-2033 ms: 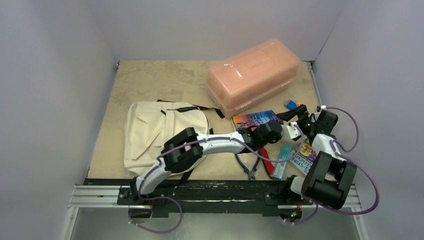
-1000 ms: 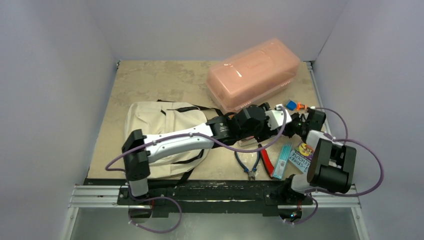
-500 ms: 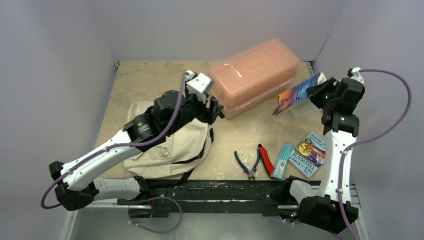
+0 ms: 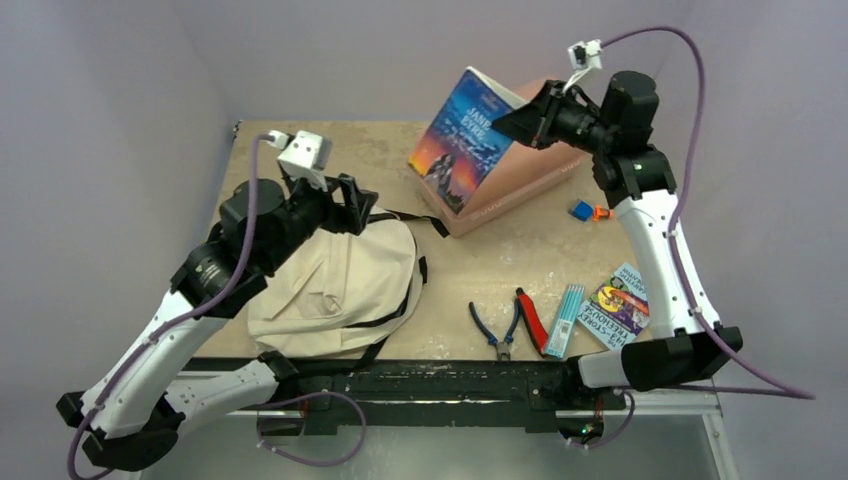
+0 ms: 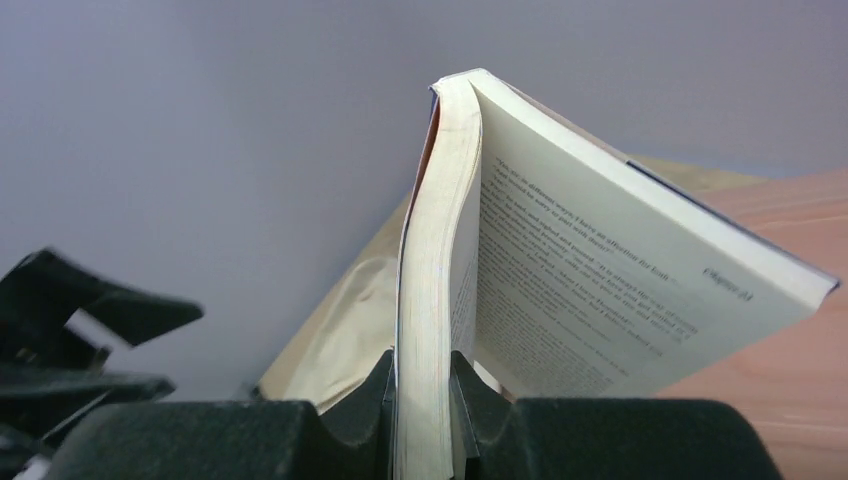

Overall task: Pack the student bag
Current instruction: Pick up the book from the center of the board.

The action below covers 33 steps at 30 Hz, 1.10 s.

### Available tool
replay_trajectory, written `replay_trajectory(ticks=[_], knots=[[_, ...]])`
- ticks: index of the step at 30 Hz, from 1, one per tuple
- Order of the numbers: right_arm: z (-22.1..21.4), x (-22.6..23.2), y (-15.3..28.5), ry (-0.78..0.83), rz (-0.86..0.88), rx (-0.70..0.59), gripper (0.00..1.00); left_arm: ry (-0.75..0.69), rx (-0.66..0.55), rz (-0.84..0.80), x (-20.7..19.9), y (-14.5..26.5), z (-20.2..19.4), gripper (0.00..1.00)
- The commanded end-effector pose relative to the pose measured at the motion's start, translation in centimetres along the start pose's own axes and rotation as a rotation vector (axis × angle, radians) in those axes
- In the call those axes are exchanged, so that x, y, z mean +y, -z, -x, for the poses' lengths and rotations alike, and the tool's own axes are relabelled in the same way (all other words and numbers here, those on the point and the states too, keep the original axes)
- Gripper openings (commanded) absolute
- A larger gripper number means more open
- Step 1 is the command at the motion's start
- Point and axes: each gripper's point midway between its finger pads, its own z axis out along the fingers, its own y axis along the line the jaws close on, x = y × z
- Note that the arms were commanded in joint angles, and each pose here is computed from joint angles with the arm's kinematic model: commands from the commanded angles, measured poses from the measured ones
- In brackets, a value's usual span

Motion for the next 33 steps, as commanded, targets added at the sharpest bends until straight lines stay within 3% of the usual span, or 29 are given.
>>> replay_trajectory(ticks=[1, 5, 9, 14, 24, 30, 33], knots=[[2.8, 12.3, 2.8, 0.176, 0.516, -0.025, 0.0, 0.07, -0.069, 0.039, 2.1, 3.3, 1.7, 0.74], [-1.5, 13.2, 2.1, 0.15, 0.697, 0.145, 0.0, 0.109, -0.09, 0.059, 3.2, 4.4, 2.2, 0.78], [-5.2, 13.7, 1.1, 0.112, 0.794, 0.227, 0.0, 0.217, 0.003, -0.063, 1.8, 3.6, 1.2, 0.79], [-7.5, 15.3, 1.0, 0.088, 0.876, 0.265, 0.0, 0.324, 0.053, -0.297, -0.8, 2.4, -0.2, 0.8], [-9.0, 17.9, 2.0, 0.109, 0.982, 0.3, 0.0, 0.291, 0.074, -0.555, -3.6, 1.5, -2.9, 0.82], [-9.6, 18.1, 2.1, 0.118, 1.01, 0.32, 0.0, 0.275, 0.069, -0.746, -5.9, 3.1, -3.1, 0.68], [-10.1, 17.9, 2.0, 0.132, 1.018, 0.327, 0.0, 0.259, 0.064, -0.785, -6.3, 3.8, -3.4, 0.46]])
